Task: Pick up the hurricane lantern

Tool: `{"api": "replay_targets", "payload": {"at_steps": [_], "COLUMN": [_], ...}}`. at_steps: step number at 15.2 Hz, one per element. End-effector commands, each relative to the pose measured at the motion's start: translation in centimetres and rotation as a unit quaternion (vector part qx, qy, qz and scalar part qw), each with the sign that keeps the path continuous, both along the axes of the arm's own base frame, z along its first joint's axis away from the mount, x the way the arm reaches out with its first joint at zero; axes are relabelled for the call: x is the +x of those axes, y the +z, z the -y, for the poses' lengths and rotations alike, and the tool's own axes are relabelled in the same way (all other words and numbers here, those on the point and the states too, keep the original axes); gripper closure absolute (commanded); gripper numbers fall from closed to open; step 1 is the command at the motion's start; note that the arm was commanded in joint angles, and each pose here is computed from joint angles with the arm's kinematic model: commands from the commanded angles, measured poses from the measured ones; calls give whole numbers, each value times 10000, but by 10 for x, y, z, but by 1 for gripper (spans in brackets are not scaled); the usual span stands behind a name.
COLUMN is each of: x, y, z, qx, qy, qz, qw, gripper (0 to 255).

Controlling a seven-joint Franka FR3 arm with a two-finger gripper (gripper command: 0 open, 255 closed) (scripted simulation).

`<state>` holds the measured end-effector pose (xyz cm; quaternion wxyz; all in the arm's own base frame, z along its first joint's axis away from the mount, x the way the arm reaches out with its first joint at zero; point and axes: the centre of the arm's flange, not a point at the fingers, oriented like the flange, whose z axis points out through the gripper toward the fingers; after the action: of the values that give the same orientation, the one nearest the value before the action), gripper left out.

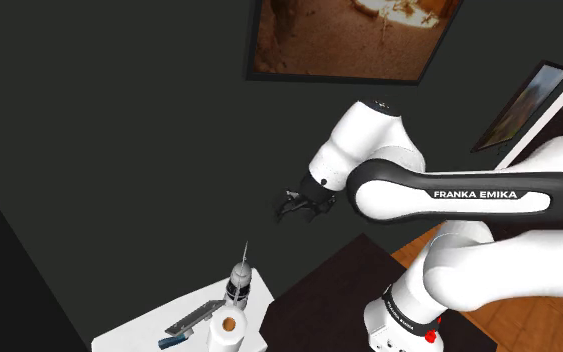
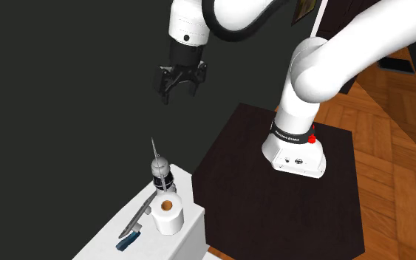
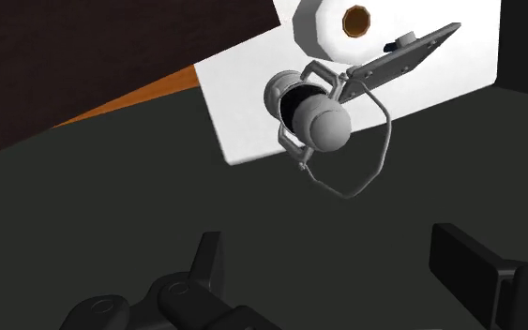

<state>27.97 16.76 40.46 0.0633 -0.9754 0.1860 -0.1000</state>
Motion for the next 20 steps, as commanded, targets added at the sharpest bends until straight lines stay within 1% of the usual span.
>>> {"api": "replay_targets", "payload": {"at_steps": [1, 6, 11, 18, 20], "x": [0, 7, 18, 18, 18], "y": [-20, -67, -112, -149, -152], "z": [-15, -61, -105, -105, -105], "qx": [48, 145, 240, 240, 240], "qy": [-135, -431, -719, -719, -719], "qz": [80, 235, 386, 386, 386], "qw": [9999, 9987, 9964, 9964, 9964], "gripper": [0, 0, 0, 0, 0]}}
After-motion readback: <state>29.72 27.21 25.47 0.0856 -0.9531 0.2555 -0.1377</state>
